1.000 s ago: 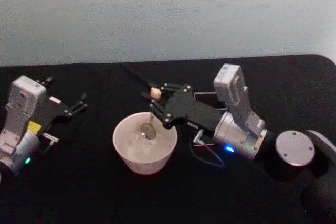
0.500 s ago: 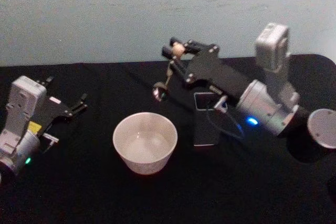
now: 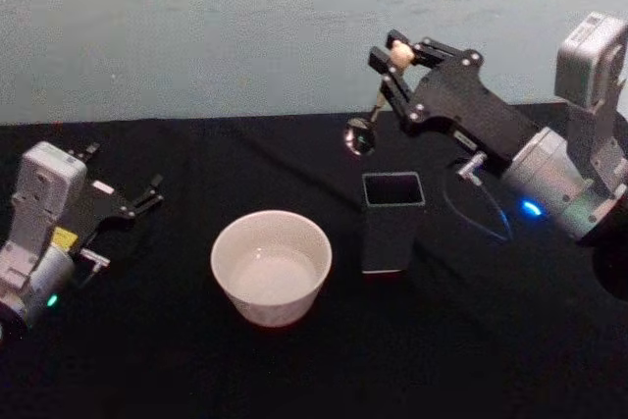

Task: Pick up the stirring spoon with one hand, stir inside the cup, then place it back in its original position.

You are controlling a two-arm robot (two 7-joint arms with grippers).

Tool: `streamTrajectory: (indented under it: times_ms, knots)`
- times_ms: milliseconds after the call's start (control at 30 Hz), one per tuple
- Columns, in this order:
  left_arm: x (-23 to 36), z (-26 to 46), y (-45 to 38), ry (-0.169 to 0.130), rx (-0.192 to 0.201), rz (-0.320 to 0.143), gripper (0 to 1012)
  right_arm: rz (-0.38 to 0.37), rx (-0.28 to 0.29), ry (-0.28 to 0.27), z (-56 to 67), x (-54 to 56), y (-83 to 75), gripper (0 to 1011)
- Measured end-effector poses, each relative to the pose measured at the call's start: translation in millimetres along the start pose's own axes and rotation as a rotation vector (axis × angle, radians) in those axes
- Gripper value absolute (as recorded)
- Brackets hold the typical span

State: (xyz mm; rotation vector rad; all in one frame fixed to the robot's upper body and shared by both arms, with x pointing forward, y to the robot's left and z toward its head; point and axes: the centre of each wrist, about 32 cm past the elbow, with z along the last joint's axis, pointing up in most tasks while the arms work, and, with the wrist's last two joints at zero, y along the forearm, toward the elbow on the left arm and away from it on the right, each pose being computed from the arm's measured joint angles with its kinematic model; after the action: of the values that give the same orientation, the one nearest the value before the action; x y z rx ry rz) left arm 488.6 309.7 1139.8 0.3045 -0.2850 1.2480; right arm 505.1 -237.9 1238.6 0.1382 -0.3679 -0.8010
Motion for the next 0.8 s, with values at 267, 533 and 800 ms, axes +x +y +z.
streamTrajectory:
  times_ms: [267,533,800]
  knots:
    - [0.0,0.0,0.0,0.000,0.000,0.000,1001,-0.057,-0.069,-0.002,-2.4,4.0,-12.1,214]
    - [0.0,0.0,0.0,0.000,0.000,0.000,1001,-0.074,-0.106,0.011,-6.0,4.9,-16.4,214]
    - [0.0,0.0,0.0,0.000,0.000,0.000,1001,-0.071,-0.122,0.039,-7.8,3.4,-19.5,215]
